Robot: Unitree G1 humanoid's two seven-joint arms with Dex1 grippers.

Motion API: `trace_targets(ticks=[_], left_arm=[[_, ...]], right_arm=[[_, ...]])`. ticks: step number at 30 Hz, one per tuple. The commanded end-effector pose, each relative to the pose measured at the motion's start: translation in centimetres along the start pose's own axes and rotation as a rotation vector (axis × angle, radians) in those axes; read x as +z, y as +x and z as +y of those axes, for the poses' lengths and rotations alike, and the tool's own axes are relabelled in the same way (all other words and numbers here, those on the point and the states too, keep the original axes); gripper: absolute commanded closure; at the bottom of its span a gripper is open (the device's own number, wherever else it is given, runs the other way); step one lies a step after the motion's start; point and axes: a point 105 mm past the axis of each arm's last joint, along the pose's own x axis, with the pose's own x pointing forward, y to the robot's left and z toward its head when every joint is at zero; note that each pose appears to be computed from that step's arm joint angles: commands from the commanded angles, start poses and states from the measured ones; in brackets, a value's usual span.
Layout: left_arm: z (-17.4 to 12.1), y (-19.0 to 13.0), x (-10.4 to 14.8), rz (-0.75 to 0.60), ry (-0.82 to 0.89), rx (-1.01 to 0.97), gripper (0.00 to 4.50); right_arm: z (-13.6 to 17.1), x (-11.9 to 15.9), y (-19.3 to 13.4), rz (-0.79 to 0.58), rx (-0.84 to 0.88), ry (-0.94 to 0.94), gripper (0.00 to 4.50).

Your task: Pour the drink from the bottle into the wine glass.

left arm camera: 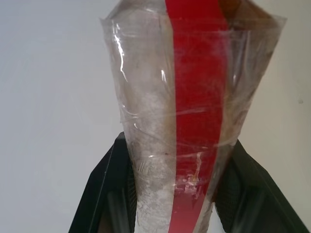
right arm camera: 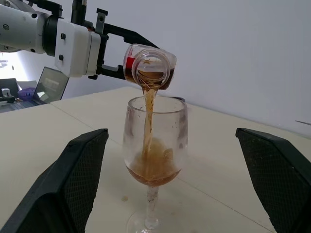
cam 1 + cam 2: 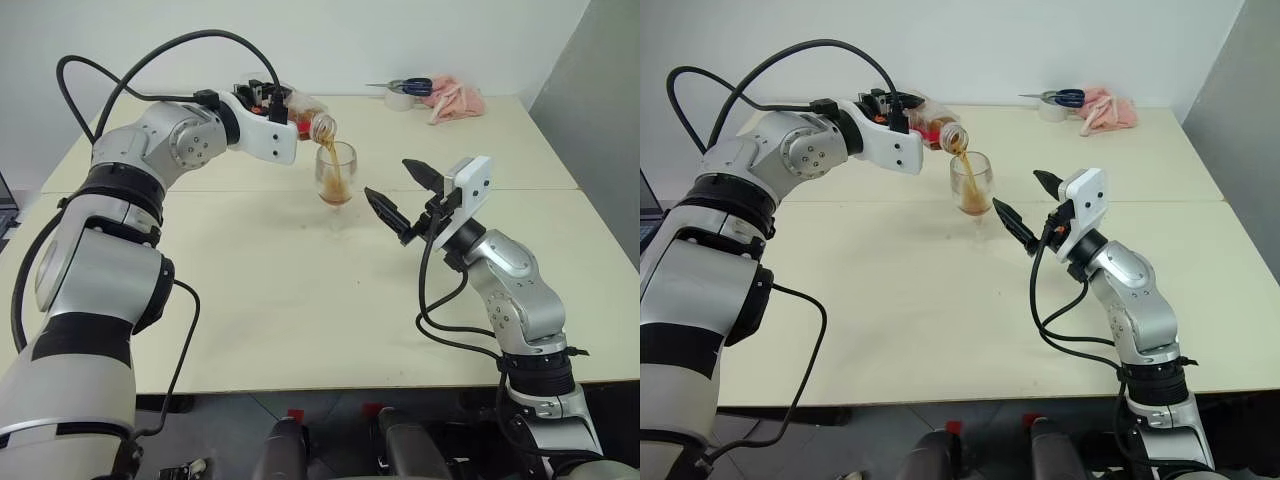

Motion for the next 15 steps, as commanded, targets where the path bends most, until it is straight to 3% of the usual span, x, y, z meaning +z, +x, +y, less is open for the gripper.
trace_targets(ticks=[1,15], left_arm=[[2.86,-0.44,-0.22,0.008,0.030,0.080,2.82],[3.54,-0.41,-0.25,-0.030,-0.319,0.121,2.82]], right_arm=[[-0.13,1.74,0.06,-0.059,0.001,-0.021,0.00],[-0.31,1.51,0.10,-0.054,-0.001,-0.017,0.00]])
